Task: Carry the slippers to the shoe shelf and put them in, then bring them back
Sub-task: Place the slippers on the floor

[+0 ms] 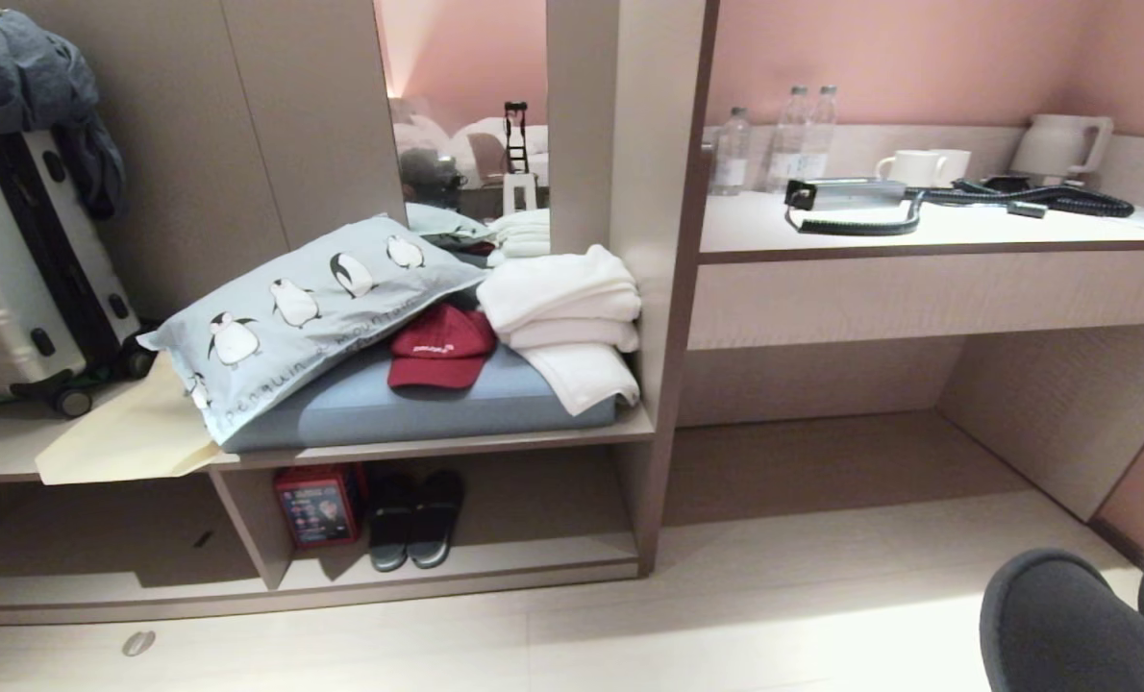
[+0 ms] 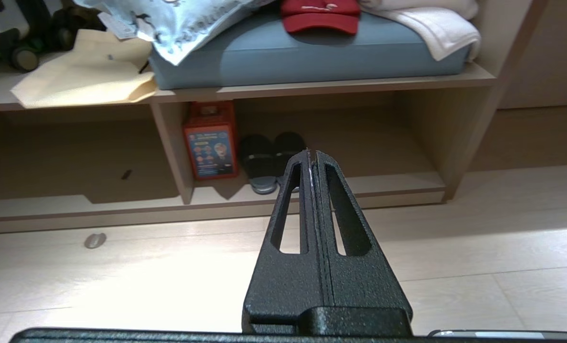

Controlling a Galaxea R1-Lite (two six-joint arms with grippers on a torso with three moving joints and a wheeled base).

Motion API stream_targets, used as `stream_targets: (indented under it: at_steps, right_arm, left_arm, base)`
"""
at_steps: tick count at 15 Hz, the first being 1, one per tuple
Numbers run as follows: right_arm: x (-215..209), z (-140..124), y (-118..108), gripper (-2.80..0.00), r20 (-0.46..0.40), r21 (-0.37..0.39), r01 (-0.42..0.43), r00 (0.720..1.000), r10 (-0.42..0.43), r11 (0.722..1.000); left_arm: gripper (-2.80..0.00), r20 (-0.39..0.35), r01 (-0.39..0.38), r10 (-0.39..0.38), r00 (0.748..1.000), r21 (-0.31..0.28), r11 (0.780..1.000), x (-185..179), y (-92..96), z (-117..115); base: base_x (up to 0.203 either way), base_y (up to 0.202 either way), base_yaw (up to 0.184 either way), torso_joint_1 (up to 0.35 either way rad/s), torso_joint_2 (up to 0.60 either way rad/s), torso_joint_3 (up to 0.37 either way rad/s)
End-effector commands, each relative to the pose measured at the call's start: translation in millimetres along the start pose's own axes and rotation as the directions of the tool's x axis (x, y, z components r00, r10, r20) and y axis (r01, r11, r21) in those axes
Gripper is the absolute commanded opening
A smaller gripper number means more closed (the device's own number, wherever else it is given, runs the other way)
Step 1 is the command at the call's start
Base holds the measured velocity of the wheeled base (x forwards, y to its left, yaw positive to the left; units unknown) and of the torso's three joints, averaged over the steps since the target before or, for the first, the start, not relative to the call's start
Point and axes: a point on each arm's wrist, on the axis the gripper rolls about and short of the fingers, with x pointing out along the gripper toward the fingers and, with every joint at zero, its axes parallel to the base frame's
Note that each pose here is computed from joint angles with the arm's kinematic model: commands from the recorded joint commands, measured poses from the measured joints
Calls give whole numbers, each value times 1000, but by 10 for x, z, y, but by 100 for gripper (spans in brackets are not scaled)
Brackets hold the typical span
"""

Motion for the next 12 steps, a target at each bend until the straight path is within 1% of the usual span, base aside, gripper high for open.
stream_targets:
  at_steps: [1, 12]
  right_arm:
    - [-1, 0, 0, -280, 2, -1, -1, 1000, 1, 1000]
    - [0, -2, 0, -280, -1, 0, 0, 1000, 0, 1000]
  left_arm:
    - [-280, -2, 0, 0, 1000, 0, 1000, 1, 0, -4]
    - [-280, 0, 0, 0, 1000, 0, 1000, 0, 0, -5]
  base:
    - [0, -194, 2, 3, -2, 3]
    - [0, -195, 2, 1, 1, 4]
